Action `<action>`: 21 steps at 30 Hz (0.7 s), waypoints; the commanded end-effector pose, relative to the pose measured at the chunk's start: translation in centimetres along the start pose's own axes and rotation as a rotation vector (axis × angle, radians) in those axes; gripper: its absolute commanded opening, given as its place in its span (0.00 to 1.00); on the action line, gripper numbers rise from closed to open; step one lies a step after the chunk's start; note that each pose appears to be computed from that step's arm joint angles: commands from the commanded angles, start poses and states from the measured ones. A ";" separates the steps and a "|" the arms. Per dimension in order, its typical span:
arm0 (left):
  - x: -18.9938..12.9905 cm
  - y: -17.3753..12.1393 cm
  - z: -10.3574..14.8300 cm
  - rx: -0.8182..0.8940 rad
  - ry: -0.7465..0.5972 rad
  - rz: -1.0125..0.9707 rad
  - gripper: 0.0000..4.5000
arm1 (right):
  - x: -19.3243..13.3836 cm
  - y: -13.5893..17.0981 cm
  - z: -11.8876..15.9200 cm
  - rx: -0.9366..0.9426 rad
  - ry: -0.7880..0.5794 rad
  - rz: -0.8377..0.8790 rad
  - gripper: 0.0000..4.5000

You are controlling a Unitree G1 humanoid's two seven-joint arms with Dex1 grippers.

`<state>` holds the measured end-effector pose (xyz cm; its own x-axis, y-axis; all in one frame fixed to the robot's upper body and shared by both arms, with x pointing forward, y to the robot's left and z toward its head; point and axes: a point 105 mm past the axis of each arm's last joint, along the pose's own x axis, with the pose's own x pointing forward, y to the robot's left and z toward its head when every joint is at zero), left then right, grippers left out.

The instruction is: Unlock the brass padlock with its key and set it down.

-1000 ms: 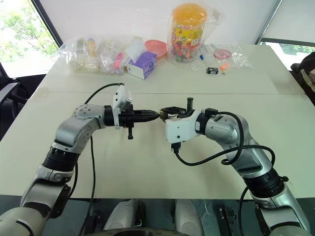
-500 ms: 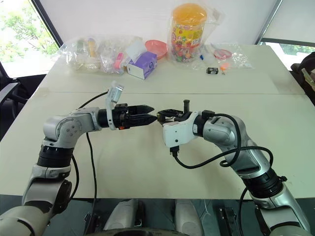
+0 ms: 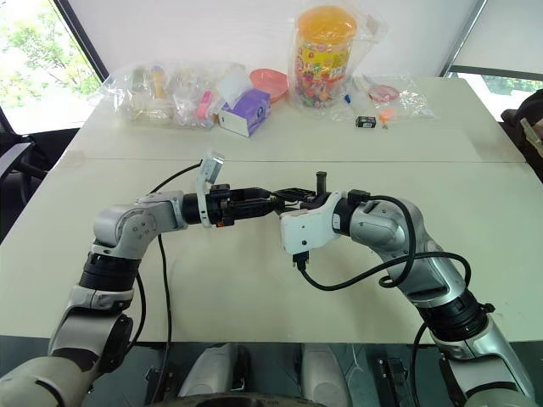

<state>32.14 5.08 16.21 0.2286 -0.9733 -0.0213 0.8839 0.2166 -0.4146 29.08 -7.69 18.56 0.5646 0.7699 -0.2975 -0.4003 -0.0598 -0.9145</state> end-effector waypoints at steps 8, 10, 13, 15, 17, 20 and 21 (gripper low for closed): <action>0.6 -0.5 0.7 0.030 -0.017 -0.023 0.00 | -0.3 -1.2 0.7 -0.043 -0.017 -0.035 0.15; 0.6 -0.5 0.7 0.028 -0.018 -0.024 0.00 | -0.3 -1.2 0.8 -0.043 -0.018 -0.035 0.15; 0.6 -0.6 0.7 0.034 -0.014 -0.024 0.00 | -0.2 -1.1 0.9 -0.035 -0.022 -0.029 0.15; 0.6 -0.6 0.7 0.035 -0.012 -0.024 0.00 | -0.2 -1.1 1.0 -0.024 -0.027 -0.026 0.15; 0.5 -0.7 0.8 0.039 -0.009 -0.028 0.00 | -0.3 -1.1 1.1 -0.001 -0.033 -0.022 0.15; 0.3 -0.8 0.9 0.055 -0.004 -0.036 0.00 | -0.4 -1.1 1.0 0.020 -0.035 -0.011 0.57; 0.2 -0.9 0.9 0.056 -0.001 -0.040 0.00 | -0.6 -1.0 0.8 0.033 -0.021 -0.001 0.70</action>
<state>31.97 4.86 16.03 0.2135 -0.9765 -0.0303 0.8877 0.2069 -0.4114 29.06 -7.74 18.42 0.5524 0.7692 -0.3212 -0.4553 -0.0444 -0.8892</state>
